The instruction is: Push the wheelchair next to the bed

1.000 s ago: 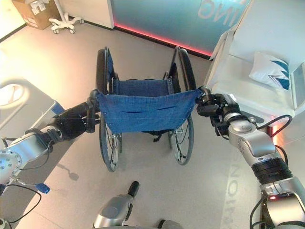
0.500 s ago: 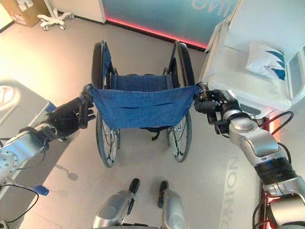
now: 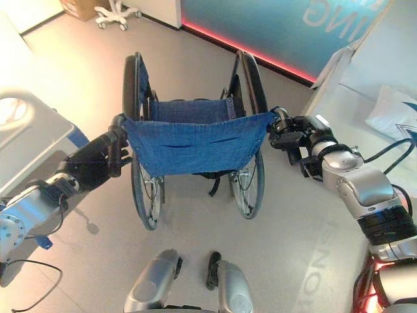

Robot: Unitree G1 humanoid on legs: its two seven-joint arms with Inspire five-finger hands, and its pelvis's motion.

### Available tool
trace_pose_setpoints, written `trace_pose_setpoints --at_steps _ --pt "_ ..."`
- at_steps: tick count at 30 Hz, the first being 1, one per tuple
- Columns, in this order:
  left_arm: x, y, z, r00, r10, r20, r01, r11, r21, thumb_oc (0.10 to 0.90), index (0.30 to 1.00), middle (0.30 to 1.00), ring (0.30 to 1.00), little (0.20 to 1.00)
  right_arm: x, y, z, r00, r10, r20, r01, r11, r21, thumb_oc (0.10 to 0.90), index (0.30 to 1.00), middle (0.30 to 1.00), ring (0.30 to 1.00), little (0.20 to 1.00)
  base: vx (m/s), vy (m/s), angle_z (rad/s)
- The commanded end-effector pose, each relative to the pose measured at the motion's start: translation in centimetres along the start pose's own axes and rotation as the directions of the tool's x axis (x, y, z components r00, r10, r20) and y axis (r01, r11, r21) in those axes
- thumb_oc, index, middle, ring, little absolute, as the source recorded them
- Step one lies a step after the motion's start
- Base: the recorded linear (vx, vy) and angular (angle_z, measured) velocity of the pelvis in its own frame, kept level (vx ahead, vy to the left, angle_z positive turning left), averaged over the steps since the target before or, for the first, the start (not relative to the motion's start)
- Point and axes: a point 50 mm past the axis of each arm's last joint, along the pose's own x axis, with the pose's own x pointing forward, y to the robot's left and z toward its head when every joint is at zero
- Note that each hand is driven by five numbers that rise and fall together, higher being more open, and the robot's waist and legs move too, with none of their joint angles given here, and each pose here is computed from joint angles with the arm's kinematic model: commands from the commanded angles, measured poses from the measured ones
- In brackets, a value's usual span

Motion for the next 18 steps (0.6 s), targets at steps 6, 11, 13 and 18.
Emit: trace_pose_setpoints --at_steps 6,11,13,18 --pt "-2.2 -6.6 4.8 0.848 -0.465 0.255 0.487 0.873 -0.027 0.400 0.300 0.300 0.300 0.300 -2.1 5.5 9.7 0.842 0.258 0.473 -0.285 0.958 -0.017 0.400 0.300 0.300 0.300 0.300 0.46 -0.004 0.03" --pt "-2.6 -6.7 3.7 0.839 -0.482 0.253 0.500 0.866 -0.006 0.400 0.300 0.300 0.300 0.300 -2.0 4.8 7.3 0.850 0.258 0.460 -0.279 0.960 -0.023 0.400 0.300 0.300 0.300 0.300 0.50 0.073 -0.16" --pt "-2.5 -6.9 4.1 0.844 -0.466 0.264 0.486 0.874 -0.013 0.400 0.300 0.300 0.300 0.300 -1.8 4.8 7.1 0.845 0.267 0.464 -0.288 0.957 -0.027 0.400 0.300 0.300 0.300 0.300 0.43 0.103 -0.30" --pt "-2.2 -6.9 5.9 0.867 -0.412 0.282 0.432 0.902 -0.012 0.400 0.300 0.300 0.300 0.300 -1.7 4.6 7.5 0.833 0.270 0.484 -0.296 0.955 -0.023 0.400 0.300 0.300 0.300 0.300 0.54 0.115 -0.22"
